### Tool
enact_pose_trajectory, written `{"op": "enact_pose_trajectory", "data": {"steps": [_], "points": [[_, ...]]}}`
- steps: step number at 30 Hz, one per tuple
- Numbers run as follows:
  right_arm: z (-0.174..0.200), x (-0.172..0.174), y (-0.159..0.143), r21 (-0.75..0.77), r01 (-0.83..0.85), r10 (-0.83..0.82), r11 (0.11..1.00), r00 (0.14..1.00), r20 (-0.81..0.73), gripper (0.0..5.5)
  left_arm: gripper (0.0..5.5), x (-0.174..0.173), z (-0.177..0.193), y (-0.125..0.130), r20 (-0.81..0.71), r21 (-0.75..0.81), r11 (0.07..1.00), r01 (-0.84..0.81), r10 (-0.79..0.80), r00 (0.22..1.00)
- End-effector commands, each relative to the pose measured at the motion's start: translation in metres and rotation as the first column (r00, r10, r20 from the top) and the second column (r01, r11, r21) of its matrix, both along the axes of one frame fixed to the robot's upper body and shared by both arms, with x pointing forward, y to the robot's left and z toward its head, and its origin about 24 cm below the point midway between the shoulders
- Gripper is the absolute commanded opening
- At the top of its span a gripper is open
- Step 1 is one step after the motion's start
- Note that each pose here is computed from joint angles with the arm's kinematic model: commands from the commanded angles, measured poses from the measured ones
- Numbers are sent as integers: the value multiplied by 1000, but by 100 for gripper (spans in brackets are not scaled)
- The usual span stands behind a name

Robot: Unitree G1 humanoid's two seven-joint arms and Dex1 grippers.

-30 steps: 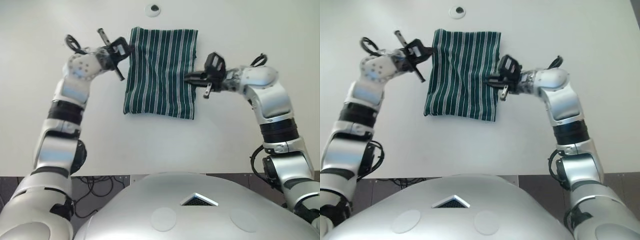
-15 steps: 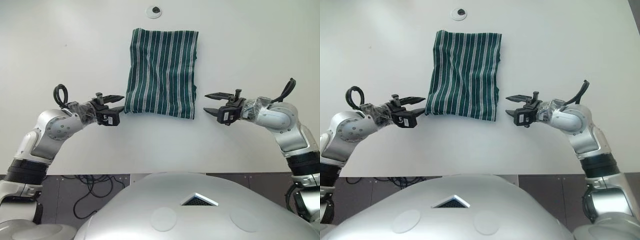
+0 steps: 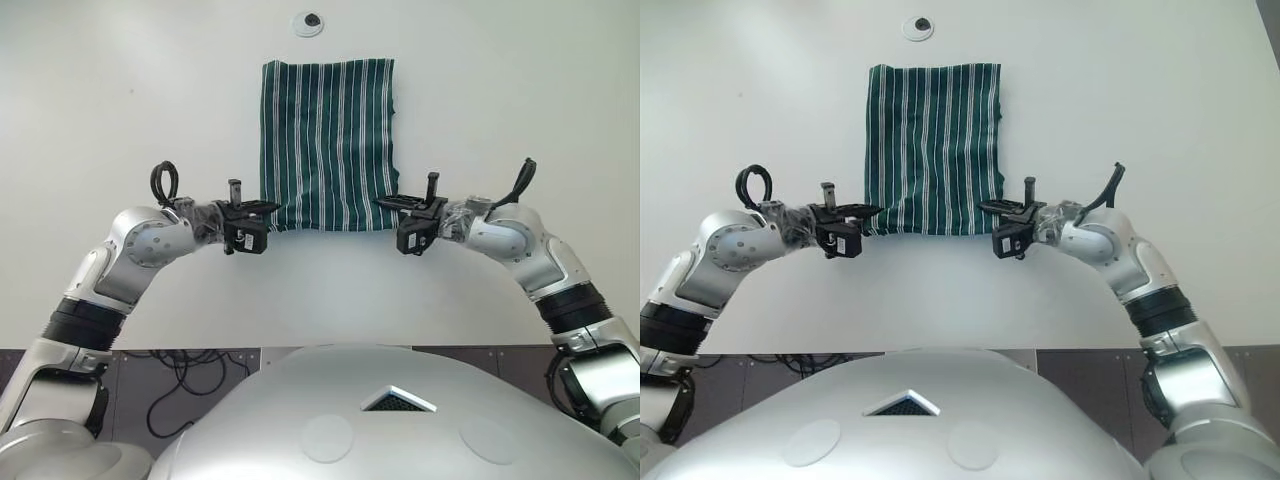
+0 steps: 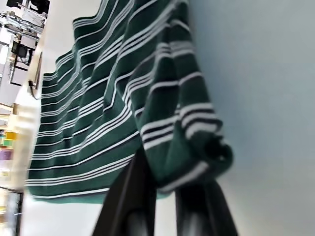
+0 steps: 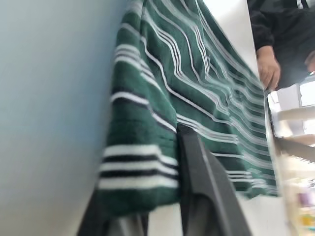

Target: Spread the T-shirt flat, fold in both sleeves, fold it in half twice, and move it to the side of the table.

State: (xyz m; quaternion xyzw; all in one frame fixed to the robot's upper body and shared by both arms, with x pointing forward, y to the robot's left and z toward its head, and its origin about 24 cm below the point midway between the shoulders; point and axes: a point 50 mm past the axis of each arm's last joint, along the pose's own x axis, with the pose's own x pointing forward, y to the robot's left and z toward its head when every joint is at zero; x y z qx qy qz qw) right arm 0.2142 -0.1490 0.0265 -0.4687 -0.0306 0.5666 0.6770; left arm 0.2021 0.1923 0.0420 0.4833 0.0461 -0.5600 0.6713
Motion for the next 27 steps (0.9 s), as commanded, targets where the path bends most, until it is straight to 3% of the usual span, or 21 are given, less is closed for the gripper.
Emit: {"op": "enact_pose_trajectory", "data": {"steps": [1,6,9,16,26,27], "points": [[8,-22,-9,0,-52,51,999,969,-243,9,0,-9,11,7,-149,-13,1000,-21,19,989],[31,-30,-10,107,5,45,994,887,-460,3,0,-8,32,12,-281,-66,994,-88,66,957],[43,-6,-9,190,171,-50,967,857,-513,3,0,7,44,13,-353,-141,968,-209,148,924],[68,49,-12,301,429,-169,852,769,-617,3,0,68,70,-5,-479,-389,794,-466,258,839],[61,103,6,284,617,-276,734,652,-706,3,0,130,48,-17,-513,-295,661,-690,500,698],[58,107,5,272,641,-296,717,634,-714,3,33,134,47,-18,-519,-289,651,-702,509,686]]}}
